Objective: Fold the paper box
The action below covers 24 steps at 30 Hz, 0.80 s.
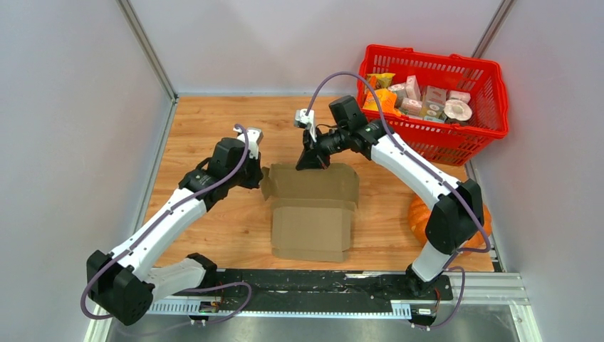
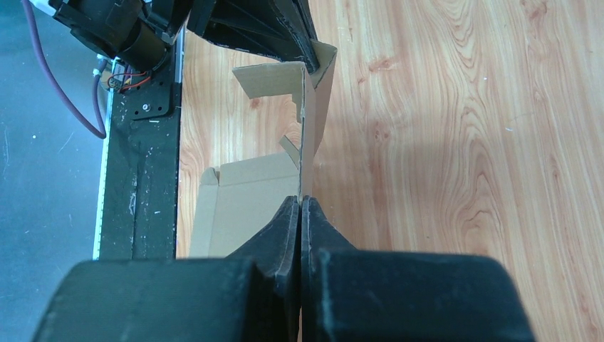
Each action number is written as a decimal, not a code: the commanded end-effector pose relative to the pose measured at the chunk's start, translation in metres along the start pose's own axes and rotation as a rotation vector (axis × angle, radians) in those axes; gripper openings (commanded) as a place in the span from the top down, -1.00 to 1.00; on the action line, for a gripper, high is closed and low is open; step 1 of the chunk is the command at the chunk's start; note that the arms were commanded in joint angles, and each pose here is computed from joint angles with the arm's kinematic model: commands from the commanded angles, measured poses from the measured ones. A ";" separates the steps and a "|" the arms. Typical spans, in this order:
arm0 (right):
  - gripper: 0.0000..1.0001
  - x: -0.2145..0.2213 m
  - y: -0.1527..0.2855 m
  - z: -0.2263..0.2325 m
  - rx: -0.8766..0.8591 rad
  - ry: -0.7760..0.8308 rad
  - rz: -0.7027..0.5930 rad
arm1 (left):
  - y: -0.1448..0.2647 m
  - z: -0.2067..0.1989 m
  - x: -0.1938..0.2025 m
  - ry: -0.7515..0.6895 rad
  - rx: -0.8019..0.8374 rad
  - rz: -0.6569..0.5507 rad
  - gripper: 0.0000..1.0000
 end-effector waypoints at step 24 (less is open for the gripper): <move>1.00 0.013 -0.027 -0.043 0.087 0.133 0.002 | 0.012 -0.027 -0.037 -0.040 0.096 -0.019 0.21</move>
Point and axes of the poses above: each gripper's point midway between its finger pads, its own y axis back along the fingers, its own z axis along the line the jaws close on, x = y × z, the point moved 1 cm from there along y, back along the fingers, and after that the axes turned 7 degrees about y, right-handed, at the moved point
